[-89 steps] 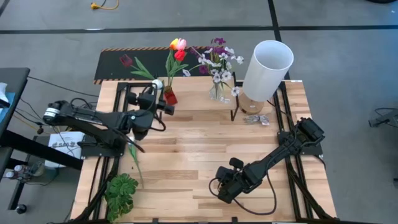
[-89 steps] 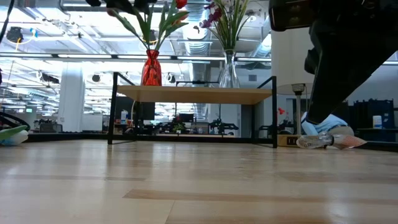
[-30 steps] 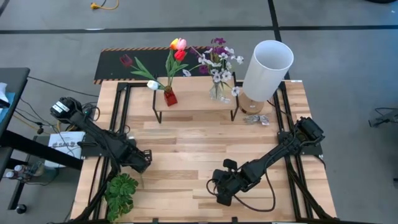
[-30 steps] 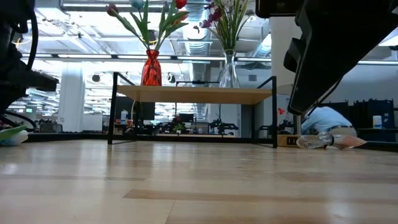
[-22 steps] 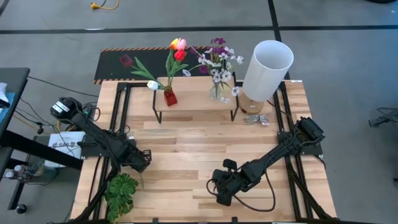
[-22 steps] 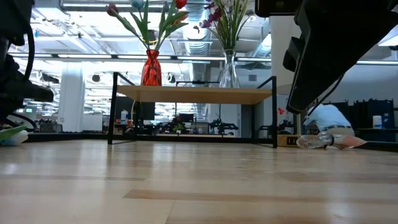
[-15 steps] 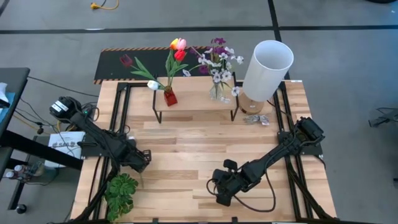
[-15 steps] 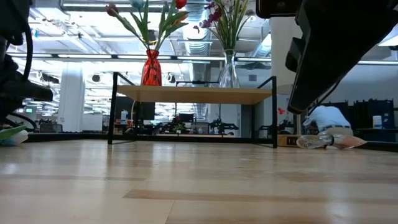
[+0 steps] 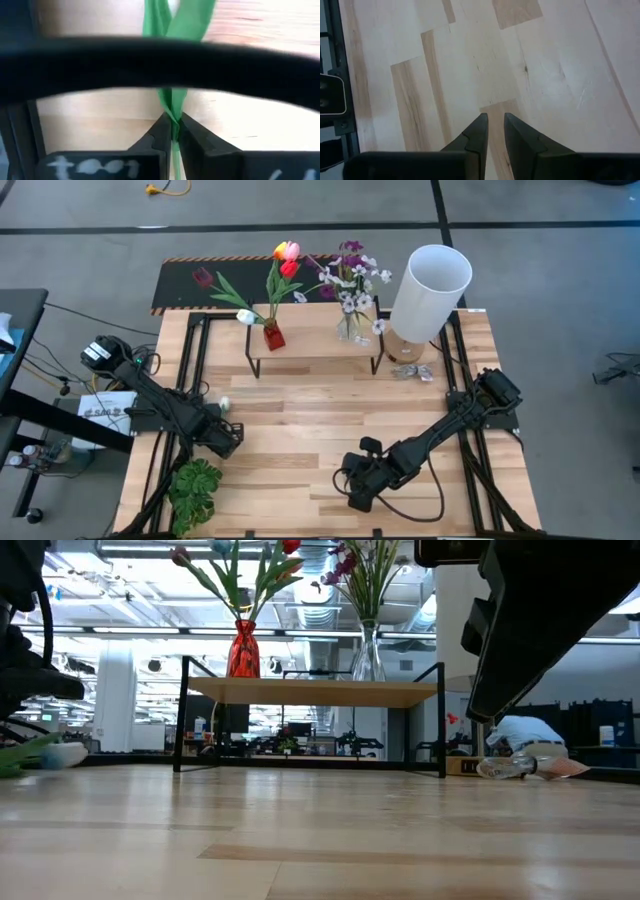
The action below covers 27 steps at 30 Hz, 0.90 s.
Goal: Pick and place flowers into a vace then onto a shelf
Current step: Put the white flower into the red vase on the shelf
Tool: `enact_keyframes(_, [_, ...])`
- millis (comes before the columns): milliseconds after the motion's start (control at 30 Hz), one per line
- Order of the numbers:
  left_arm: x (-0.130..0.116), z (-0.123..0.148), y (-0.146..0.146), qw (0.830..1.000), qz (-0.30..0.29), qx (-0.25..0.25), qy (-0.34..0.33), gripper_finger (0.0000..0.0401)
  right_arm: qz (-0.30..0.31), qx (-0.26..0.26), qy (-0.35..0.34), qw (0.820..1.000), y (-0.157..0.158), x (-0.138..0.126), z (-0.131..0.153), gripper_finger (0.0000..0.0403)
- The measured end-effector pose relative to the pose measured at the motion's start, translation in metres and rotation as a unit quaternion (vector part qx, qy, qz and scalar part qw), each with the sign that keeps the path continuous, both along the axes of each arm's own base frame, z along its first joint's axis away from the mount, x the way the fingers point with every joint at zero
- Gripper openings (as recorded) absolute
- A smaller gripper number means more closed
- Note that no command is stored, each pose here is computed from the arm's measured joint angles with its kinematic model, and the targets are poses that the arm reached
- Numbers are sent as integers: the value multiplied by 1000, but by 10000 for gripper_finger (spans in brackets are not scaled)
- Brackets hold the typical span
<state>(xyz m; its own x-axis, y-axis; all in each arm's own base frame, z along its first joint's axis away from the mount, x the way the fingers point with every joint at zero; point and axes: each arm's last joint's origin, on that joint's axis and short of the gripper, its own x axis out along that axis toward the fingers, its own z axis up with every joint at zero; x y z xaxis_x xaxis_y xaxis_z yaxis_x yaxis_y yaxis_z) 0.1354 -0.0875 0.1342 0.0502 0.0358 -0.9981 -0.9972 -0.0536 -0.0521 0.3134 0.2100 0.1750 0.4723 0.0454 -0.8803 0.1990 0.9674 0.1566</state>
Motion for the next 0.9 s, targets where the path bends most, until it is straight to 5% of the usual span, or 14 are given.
enact_keyframes(233, [17,30,-3,990,-68,66,-101,3,0,-1,1,1000,0,0,0,54])
enact_keyframes(367, [28,65,-7,961,-170,96,-197,2,1,-2,4,1000,0,-1,0,54])
enact_keyframes(467, [34,92,-11,919,-258,104,-279,2,1,-3,5,1000,-1,-1,0,54])
enact_keyframes(600, [38,131,-10,837,-316,170,-413,1,-2,-2,7,1000,1,-2,-1,54])
enact_keyframes(733, [33,166,1,762,-275,338,-479,1,-10,4,7,1000,3,-3,-1,54])
enact_keyframes(900, [28,194,13,716,-164,543,-406,0,-13,6,8,1000,3,-4,-1,54])
